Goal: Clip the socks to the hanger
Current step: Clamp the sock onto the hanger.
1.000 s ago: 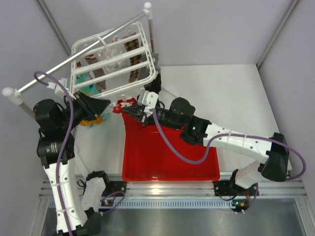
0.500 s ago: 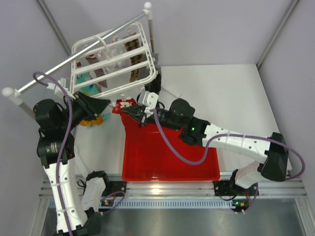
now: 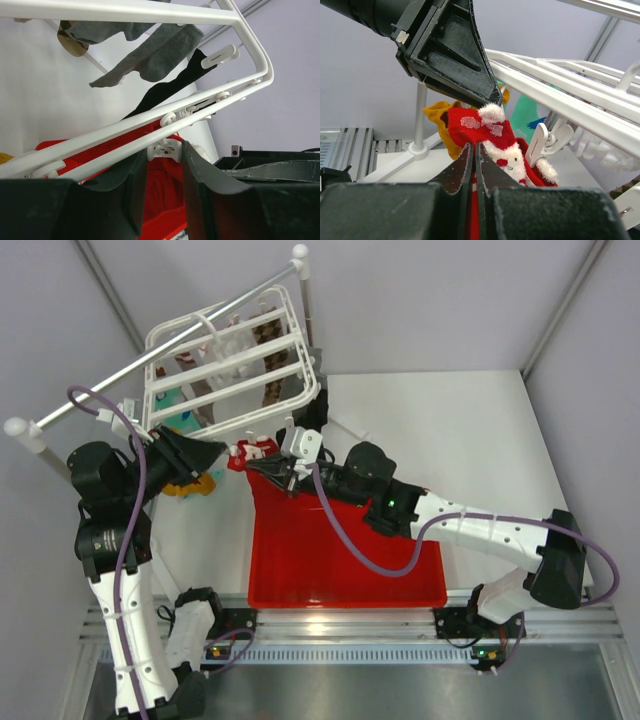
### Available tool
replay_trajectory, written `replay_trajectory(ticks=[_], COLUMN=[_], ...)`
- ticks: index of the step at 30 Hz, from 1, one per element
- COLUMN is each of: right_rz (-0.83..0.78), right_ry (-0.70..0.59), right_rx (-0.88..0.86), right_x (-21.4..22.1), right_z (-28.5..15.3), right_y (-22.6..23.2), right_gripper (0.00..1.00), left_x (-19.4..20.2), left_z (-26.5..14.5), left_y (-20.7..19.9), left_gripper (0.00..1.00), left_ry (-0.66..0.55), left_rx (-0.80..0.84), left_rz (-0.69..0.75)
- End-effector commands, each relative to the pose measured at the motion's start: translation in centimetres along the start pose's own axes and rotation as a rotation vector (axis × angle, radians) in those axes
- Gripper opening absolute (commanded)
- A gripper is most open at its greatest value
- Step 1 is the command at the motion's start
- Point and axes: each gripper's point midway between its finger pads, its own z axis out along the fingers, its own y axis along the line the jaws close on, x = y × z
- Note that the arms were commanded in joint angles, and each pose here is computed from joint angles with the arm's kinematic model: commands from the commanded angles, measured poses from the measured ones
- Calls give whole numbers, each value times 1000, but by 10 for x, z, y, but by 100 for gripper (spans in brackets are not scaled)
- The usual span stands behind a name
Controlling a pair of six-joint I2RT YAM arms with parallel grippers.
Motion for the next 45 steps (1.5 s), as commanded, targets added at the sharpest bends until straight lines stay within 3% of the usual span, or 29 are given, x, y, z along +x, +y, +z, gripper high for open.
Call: replay_trajectory(ticks=[1,11,16,17,29,32,35,45], right_rz=[-18,-29,-34,-37,-57,-53,-47,-64], right_ry=[-70,-54,-48,-45,17,34,54,208], right_rx=[19,15,19,18,-72,-111,-142,-37], right_x=[-23,-18,-17,-16,3,5,3,3], right_z=[3,3,5,5,5,1,-9,-81], right_y=[-10,-13,-17,-17,-5,3,9,-4], right_gripper=[0,0,0,0,0,9,36,87], left_x=[-7,-10,-11,-11,11,21,31,48], left_z=[-3,-8,-15,-16,-48,-55,-63,-68], left_y=[-13,-18,-21,-20,-36,-36,-36,5], left_gripper=[38,59,95,98,98,98,98,98], left_ry=[-15,-40,-64,-70,-116,-104,-91,27], left_rx=[42,39,25,17,43,38,33,-133], left_rz=[36,78,114,117,277,308,341,445])
